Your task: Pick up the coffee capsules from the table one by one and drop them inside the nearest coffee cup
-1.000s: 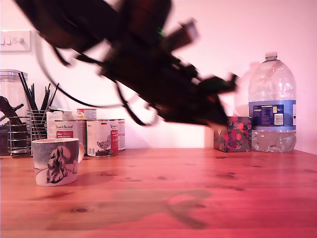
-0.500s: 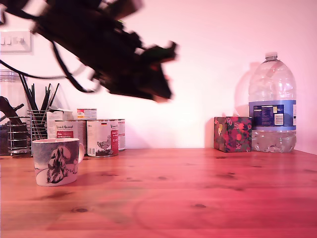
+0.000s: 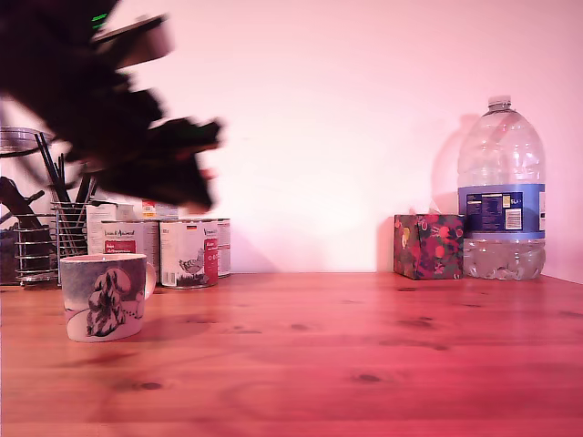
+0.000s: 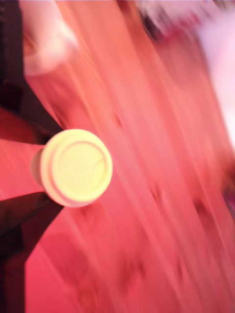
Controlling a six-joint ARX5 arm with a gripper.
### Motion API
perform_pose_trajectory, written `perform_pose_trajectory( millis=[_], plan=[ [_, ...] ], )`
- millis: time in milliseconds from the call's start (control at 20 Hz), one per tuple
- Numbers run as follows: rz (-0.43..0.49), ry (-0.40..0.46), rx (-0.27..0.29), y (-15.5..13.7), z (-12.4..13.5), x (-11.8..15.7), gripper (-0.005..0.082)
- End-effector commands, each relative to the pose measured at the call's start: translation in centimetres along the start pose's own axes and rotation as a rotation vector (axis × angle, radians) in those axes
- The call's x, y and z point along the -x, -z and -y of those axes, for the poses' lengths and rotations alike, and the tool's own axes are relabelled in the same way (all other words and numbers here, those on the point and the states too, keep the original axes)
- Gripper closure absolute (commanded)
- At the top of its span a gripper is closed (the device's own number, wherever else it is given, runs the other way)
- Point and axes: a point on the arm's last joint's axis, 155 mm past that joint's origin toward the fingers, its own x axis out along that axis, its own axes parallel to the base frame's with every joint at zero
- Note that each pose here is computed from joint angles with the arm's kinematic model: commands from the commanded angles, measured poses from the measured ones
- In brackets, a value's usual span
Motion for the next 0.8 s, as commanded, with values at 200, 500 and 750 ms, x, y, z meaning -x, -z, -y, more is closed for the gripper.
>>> perform_pose_trajectory(
  millis=[200,500,750],
  plan=[
    [-0.022,-0.087,-0.008,0.3,-3.8,2.3,0.0662],
    [-0.047,-0.180,0.048,0.8,-8.2,3.9,0.0662],
    [-0.056,-0.135,0.062,1.1,-8.0,3.8,0.0662]
  ],
)
